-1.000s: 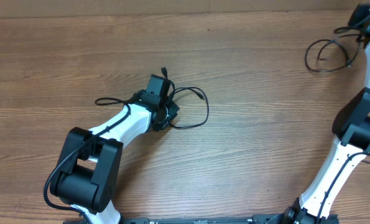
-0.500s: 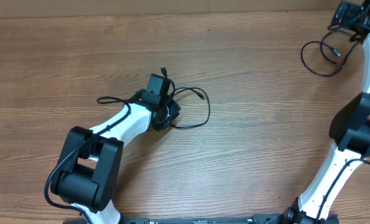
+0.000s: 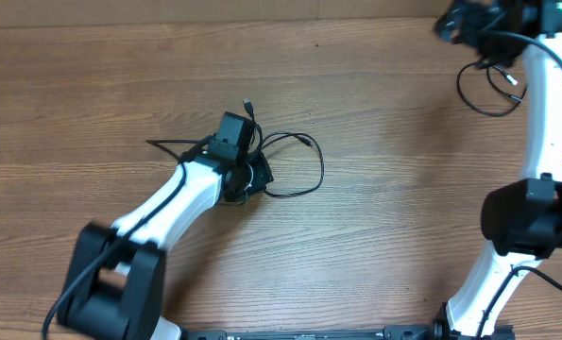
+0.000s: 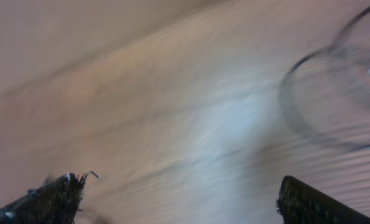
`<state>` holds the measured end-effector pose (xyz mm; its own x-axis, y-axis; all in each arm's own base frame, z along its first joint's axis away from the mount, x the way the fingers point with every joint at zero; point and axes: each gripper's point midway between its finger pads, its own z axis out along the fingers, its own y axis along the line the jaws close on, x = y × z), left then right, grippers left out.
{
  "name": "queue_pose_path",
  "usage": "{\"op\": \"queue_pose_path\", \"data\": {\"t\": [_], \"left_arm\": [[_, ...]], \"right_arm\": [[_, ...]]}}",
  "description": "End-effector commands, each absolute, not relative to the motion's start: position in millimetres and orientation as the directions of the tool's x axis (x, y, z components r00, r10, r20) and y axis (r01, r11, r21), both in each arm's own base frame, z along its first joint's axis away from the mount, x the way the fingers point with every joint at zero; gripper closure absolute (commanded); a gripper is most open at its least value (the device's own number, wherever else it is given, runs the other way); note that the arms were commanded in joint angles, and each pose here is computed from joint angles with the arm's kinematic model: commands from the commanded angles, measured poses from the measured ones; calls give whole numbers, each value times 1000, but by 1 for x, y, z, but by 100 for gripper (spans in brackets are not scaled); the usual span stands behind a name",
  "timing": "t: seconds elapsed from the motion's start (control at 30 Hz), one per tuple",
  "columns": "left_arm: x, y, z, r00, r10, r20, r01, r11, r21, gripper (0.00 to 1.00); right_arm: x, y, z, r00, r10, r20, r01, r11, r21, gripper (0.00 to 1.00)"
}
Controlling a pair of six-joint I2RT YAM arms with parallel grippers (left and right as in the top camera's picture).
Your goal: Untangle cables
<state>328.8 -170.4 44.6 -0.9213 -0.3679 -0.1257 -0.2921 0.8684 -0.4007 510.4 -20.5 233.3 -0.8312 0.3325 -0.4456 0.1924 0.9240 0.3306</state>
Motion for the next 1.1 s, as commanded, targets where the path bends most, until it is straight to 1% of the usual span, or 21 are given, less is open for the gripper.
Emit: {"op": "queue_pose_path", "data": {"t": [0.0,0.1,0.13,0.2,0.23,0.27,0.3,0.33,0.37,0.43,0.5,0.6,0.7,0.83,0.93,0.97,1.07], "left_arm": [[331,-157,79,-906,-334,-259,-230,904,-360,96],[324,-146,95,-894,-340,-292,-237,912,-335,96],[322,-144,99,-893,-337,-300,-234,914,-330,92],[318,-137,106,-885,-341,-317,-242,919,-312,78],[317,-132,109,-880,-344,-329,-249,922,-298,68],[315,-126,111,-874,-348,-340,-260,924,-279,47],[313,-120,114,-869,-351,-350,-270,927,-259,11],[309,-113,117,-862,-355,-362,-283,929,-237,3],[307,-108,120,-858,-358,-369,-291,930,-226,0],[303,-95,128,-841,-371,-395,-315,928,-199,1],[300,-79,139,-813,-395,-427,-351,919,-181,0],[296,-52,156,-755,-463,-464,-424,885,-194,1],[290,-26,168,-690,-548,-473,-508,832,-224,1],[281,8,173,-623,-623,-472,-600,769,-222,1],[276,27,170,-594,-660,-460,-653,729,-204,1],[274,32,169,-583,-672,-456,-669,716,-199,1],[271,44,168,-555,-698,-452,-702,685,-197,0]], "right_arm": [[493,34,211,-903,295,-313,146,895,422,0],[470,67,186,-948,249,-199,150,898,413,0],[463,78,178,-958,236,-164,151,898,412,0],[447,105,160,-978,182,-101,124,899,420,0],[440,117,149,-985,154,-78,108,904,414,0],[435,127,140,-990,130,-61,94,908,408,0],[429,137,128,-993,107,-46,79,911,405,0],[422,148,114,-994,107,-20,89,911,403,0],[418,156,103,-992,126,4,117,909,401,0],[406,172,81,-983,174,63,185,896,404,0],[393,194,65,-972,198,126,234,863,447,0],[380,226,56,-970,170,174,238,816,527,0],[379,246,53,-972,169,166,233,797,557,0],[385,268,58,-949,250,190,314,756,574,0],[391,285,62,-932,305,195,360,721,592,0],[395,290,63,-927,328,184,371,715,592,0],[408,298,59,-906,413,93,390,726,566,0]]}}
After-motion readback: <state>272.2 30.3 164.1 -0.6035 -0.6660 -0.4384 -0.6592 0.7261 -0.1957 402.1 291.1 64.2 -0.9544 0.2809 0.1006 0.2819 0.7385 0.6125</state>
